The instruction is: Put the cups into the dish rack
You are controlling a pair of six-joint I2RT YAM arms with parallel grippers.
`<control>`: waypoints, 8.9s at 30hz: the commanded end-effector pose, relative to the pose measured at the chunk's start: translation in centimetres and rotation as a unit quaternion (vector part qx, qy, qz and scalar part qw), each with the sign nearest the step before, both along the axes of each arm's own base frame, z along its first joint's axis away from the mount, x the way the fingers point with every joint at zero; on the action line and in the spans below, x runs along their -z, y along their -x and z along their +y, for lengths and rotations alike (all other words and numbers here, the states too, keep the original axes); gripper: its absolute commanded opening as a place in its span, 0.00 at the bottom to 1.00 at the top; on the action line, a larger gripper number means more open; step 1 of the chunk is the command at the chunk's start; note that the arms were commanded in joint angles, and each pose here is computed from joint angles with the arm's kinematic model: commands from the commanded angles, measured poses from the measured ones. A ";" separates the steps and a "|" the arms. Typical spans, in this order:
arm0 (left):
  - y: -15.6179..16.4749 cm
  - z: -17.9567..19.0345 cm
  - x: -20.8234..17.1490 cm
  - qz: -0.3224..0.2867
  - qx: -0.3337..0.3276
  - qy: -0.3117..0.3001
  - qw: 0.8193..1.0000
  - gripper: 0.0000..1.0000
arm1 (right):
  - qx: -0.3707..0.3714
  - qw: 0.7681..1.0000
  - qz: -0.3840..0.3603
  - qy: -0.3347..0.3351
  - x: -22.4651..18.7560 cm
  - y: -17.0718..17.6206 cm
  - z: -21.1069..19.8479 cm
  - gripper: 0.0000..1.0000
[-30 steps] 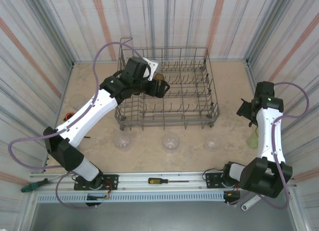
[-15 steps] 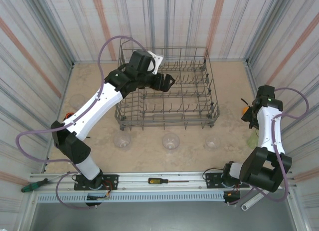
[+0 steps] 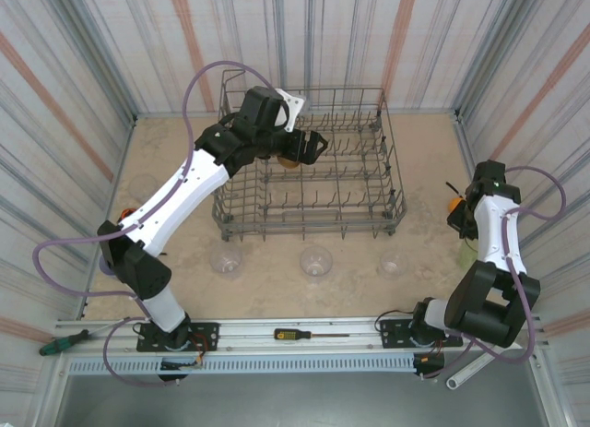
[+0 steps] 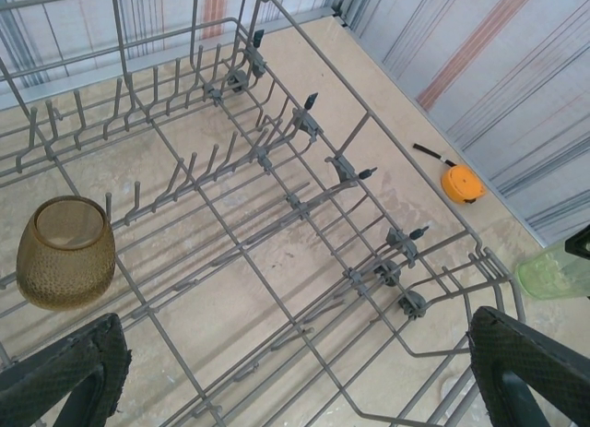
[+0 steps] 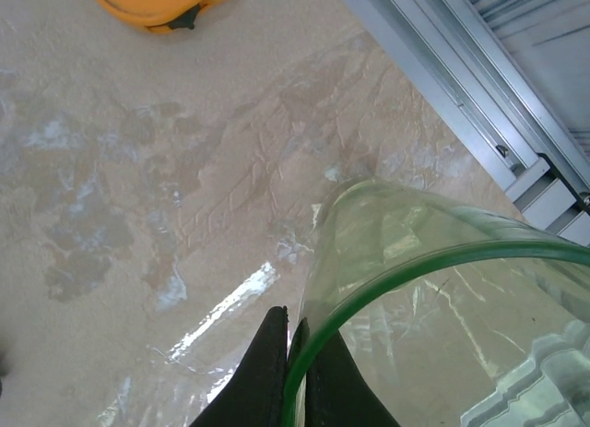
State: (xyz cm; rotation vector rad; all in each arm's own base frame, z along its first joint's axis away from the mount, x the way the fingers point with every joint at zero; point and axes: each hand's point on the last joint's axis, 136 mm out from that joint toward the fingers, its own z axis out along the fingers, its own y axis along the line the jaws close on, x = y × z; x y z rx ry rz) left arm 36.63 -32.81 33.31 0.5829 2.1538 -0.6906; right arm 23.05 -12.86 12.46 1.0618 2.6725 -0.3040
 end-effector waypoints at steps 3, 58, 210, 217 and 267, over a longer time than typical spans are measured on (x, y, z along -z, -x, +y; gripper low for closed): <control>-0.6 -1.1 0.1 -0.003 0.015 0.010 1.000 0.99 | 0.000 1.000 0.009 -0.018 -0.3 0.3 0.5 0.00; -3.3 7.0 3.2 0.074 -0.091 0.019 0.993 0.99 | -0.225 0.900 -0.369 -0.047 -24.0 -11.1 15.0 0.00; -4.9 4.6 0.1 0.315 0.055 0.407 0.856 0.34 | -0.418 0.532 -0.467 -0.569 -22.7 -16.0 38.6 0.34; -5.3 5.1 -0.8 0.289 0.031 0.380 0.878 0.30 | -0.394 0.599 -0.463 -0.522 -22.0 -15.6 36.5 0.56; -13.4 -0.3 4.3 0.132 -0.084 0.083 0.984 0.20 | -0.281 0.815 -0.424 -0.275 -15.7 -9.3 20.6 0.99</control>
